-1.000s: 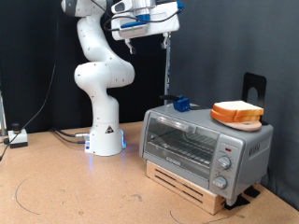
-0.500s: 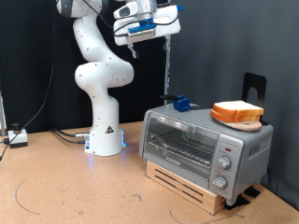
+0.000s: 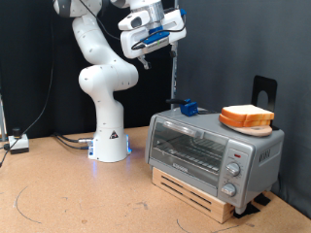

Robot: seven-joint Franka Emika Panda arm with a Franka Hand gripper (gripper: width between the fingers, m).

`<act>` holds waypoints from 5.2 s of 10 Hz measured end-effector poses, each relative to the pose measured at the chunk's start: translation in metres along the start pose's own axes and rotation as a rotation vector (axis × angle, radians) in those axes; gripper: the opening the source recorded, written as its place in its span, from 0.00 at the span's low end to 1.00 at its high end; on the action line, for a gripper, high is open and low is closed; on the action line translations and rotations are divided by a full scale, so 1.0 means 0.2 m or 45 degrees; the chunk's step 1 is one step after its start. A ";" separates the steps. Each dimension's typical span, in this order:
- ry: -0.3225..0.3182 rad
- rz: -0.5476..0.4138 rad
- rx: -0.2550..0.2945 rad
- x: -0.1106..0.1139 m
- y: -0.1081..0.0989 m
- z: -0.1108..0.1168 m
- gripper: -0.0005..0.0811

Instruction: Make a piece of toast with the oven

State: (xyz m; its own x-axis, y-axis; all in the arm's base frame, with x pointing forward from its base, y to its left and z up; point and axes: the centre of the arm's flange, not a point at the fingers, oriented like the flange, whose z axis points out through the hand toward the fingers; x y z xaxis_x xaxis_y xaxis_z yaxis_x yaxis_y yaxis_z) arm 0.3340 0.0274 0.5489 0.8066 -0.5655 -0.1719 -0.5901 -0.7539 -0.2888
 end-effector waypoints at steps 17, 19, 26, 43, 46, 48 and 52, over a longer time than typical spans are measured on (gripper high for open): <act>-0.182 -0.073 0.046 0.18 -0.09 0.59 0.99; -0.228 -0.090 0.048 0.20 -0.04 0.63 0.99; -0.218 -0.101 -0.149 0.28 0.14 1.03 0.99; -0.025 0.108 -0.317 0.66 0.34 1.13 0.99; -0.030 0.111 -0.264 0.73 0.33 1.14 0.99; -0.045 0.086 -0.185 0.76 0.29 1.10 0.99; -0.045 0.072 -0.185 0.78 0.27 1.05 0.99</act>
State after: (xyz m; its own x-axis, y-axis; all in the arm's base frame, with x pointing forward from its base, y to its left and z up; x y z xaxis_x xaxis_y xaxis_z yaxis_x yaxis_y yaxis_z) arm 0.4360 -0.0311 0.3079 0.7710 -0.5985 -0.2178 -0.6314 -0.7630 -0.1386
